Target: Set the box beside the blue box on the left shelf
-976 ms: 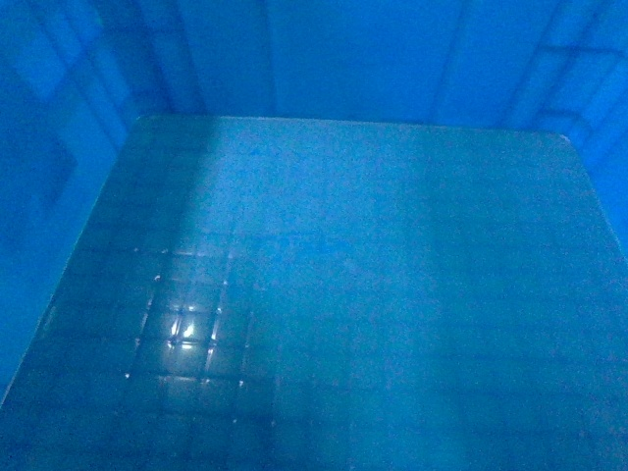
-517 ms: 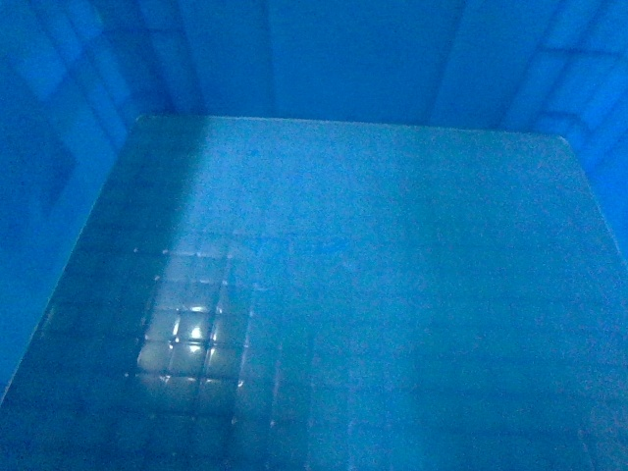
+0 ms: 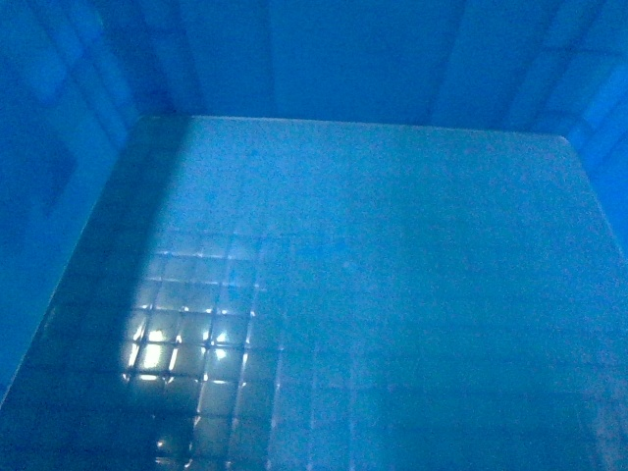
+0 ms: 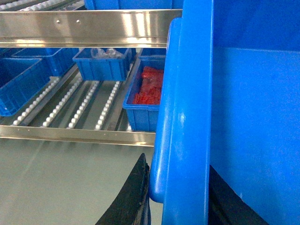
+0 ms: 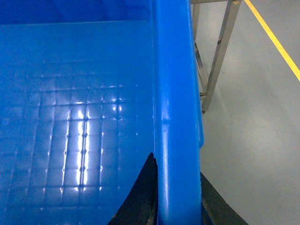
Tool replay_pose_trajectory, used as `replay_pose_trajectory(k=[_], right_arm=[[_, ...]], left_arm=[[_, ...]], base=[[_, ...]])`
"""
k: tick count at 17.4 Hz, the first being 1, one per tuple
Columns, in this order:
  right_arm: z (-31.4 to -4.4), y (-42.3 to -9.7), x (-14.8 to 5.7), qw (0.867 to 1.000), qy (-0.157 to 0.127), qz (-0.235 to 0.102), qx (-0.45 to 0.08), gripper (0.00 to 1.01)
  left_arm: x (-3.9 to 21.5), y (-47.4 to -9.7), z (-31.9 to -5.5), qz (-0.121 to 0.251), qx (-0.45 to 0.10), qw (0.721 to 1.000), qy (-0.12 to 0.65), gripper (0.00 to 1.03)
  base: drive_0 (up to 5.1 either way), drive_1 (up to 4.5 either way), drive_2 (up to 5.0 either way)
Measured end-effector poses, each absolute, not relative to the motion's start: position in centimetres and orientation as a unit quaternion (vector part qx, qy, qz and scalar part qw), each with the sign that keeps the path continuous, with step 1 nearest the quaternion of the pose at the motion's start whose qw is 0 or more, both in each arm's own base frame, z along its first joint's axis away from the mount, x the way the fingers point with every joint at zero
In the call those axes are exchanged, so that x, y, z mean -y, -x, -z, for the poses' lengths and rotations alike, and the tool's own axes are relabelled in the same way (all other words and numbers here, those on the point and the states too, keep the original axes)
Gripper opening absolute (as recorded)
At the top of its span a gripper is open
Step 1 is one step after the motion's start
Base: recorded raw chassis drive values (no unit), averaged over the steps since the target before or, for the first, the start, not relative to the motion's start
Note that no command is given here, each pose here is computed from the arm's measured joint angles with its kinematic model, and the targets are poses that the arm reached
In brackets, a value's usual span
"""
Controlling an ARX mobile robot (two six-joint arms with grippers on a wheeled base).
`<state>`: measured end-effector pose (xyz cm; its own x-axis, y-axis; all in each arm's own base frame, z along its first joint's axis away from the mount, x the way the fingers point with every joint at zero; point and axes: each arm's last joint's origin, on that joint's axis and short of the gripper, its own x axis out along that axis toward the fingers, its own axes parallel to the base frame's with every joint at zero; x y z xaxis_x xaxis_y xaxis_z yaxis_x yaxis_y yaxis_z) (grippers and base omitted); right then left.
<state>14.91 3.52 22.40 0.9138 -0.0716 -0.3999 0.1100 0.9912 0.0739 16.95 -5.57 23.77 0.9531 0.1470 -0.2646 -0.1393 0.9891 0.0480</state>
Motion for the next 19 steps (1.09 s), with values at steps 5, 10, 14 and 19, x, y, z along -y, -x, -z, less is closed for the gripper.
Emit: replay_pose_trajectory(k=[5,10,14,19], right_arm=[[-22.43,-14.92,-3.52,0.977,-0.048,0.046,-0.201,0.09],[-22.41,-14.92,-3.52,0.977,-0.048,0.046,-0.202,0.09],[-22.41,-14.91,-3.52,0.977,-0.048,0.046,-0.202,0.09],[-22.37,-14.91,-3.52,0.977,-0.047,0.046,-0.204,0.09]], left_arm=[[5.57,-16.95,-23.77,-0.073,-0.135,0.988,-0.015,0.20],[5.57,-16.95,-23.76,-0.072,-0.135,0.988,-0.015,0.20],[5.57,-16.95,-23.77,-0.072,-0.135,0.988,-0.015,0.20],[5.57,-16.95,-23.76,-0.073,-0.136,0.988,-0.015,0.20]], base=[[-5.0,2.38,2.4],[-5.0,2.42,2.4],[-5.0,2.36,2.4],[-5.1,2.31,2.3]])
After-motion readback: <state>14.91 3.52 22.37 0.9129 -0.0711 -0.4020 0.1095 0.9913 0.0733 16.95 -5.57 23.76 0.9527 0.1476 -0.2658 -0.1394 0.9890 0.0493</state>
